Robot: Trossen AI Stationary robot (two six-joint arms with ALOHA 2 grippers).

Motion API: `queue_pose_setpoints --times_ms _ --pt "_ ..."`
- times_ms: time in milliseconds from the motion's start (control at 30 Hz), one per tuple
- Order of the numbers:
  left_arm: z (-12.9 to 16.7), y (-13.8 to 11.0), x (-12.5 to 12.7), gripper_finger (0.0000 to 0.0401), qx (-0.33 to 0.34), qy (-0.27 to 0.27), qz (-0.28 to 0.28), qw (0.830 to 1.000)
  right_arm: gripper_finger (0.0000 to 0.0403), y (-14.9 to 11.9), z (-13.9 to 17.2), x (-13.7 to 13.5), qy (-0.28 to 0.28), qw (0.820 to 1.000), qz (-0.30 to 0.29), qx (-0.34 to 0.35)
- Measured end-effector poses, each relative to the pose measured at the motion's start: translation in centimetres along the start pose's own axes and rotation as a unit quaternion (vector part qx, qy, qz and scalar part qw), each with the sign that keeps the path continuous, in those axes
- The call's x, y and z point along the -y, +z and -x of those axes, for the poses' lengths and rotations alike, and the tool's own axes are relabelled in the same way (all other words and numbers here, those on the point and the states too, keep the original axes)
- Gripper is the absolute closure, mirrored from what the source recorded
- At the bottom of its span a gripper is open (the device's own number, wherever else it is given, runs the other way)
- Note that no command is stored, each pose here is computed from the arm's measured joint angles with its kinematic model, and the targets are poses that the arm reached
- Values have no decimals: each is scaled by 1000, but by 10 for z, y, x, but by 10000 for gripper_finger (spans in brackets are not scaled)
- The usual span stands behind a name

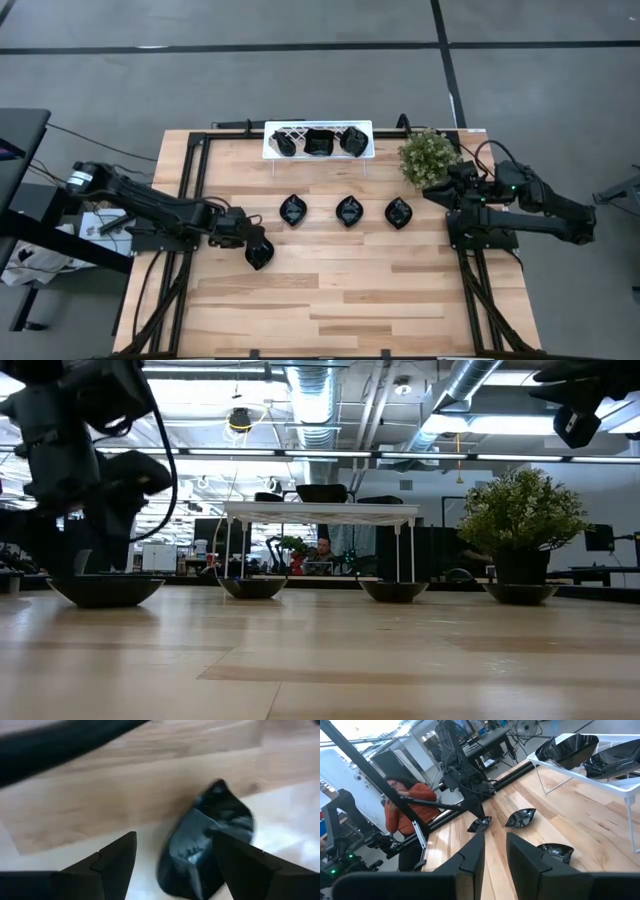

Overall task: Pick & Place Mini shaped plates
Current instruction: Stack the leaf shaped plate on top of the leaf shaped plate on the shelf

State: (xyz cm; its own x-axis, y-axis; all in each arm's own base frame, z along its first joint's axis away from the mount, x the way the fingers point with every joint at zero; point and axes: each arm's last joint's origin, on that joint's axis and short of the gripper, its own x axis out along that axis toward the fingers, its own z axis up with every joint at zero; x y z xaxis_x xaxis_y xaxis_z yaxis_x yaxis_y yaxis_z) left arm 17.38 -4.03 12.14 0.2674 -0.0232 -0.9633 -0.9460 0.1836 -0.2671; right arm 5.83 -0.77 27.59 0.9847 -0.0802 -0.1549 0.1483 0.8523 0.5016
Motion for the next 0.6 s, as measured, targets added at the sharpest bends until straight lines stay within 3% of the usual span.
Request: queue_pose_setpoints --times_ms 367,600 --pt "-9 0 -5 139 7 -2 -3 1000 328 0 0 0 0 1000 0 0" --pt "-10 0 -4 192 10 -8 -3 1000 328 0 0 0 0 1000 0 -1"
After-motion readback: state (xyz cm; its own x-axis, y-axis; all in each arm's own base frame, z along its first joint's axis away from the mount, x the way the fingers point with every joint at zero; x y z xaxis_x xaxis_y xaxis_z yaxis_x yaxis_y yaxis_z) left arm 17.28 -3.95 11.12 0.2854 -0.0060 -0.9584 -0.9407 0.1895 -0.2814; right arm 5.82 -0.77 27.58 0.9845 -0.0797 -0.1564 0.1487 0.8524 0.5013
